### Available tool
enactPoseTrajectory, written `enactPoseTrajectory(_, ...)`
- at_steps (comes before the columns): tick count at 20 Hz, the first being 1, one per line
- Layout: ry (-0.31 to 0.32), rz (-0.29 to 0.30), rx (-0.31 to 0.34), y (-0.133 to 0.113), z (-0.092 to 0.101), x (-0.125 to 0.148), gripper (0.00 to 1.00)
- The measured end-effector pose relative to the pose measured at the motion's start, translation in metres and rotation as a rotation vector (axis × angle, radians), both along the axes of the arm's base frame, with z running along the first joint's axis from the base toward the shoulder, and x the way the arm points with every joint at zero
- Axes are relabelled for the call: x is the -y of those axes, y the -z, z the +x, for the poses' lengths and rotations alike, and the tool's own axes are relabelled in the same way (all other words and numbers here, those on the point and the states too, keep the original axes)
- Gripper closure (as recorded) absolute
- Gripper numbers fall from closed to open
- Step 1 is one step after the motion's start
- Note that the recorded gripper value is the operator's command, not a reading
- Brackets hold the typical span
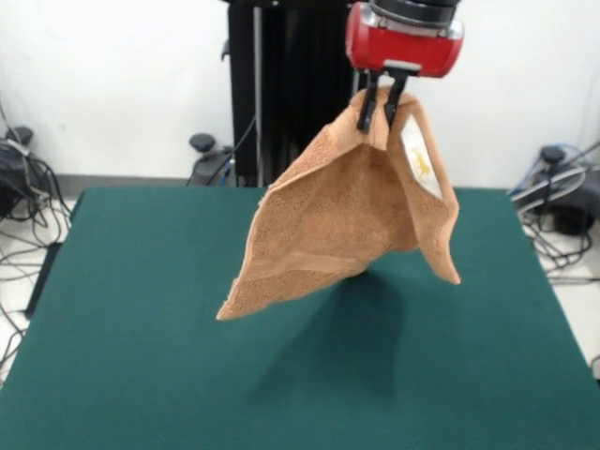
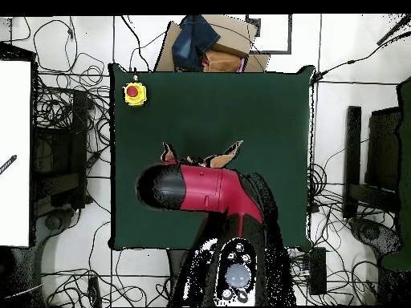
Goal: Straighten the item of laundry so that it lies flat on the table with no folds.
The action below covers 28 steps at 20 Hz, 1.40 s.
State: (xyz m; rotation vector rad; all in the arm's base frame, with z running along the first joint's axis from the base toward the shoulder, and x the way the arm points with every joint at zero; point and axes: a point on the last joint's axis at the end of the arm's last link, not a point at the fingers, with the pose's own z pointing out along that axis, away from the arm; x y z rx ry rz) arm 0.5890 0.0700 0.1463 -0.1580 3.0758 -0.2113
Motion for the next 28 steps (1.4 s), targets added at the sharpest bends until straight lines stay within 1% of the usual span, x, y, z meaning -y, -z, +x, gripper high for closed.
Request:
enactPoseTrajectory(2,0.006,0.007,-0.002,-0.001,0.002,0.003,1.00)
enactPoseTrajectory(4,0.025,0.019,-0.008,-0.003,0.004,0.012,1.00)
enactPoseTrajectory(5,0.034,0.024,-0.011,-0.004,0.005,0.017,1.00)
enactPoseTrajectory(6,0.055,0.031,-0.016,-0.007,0.007,0.028,1.00)
enactPoseTrajectory(11,0.085,0.041,-0.017,-0.009,0.008,0.045,1.00)
enactPoseTrajectory(13,0.095,0.045,-0.019,-0.010,0.005,0.049,1.00)
enactPoseTrajectory(16,0.103,0.047,-0.024,-0.015,-0.004,0.051,1.00)
enactPoseTrajectory(17,0.104,0.049,-0.027,-0.020,-0.013,0.049,1.00)
enactPoseTrajectory(19,0.104,0.050,-0.030,-0.024,-0.019,0.047,1.00)
enactPoseTrajectory(20,0.104,0.052,-0.032,-0.029,-0.028,0.044,1.00)
enactPoseTrajectory(23,0.102,0.054,-0.035,-0.035,-0.039,0.040,1.00)
enactPoseTrajectory(24,0.096,0.055,-0.037,-0.042,-0.051,0.035,1.00)
enactPoseTrajectory(26,0.091,0.054,-0.040,-0.045,-0.060,0.031,1.00)
enactPoseTrajectory(27,0.079,0.052,-0.044,-0.050,-0.073,0.026,1.00)
enactPoseTrajectory(28,0.068,0.048,-0.048,-0.053,-0.082,0.021,1.00)
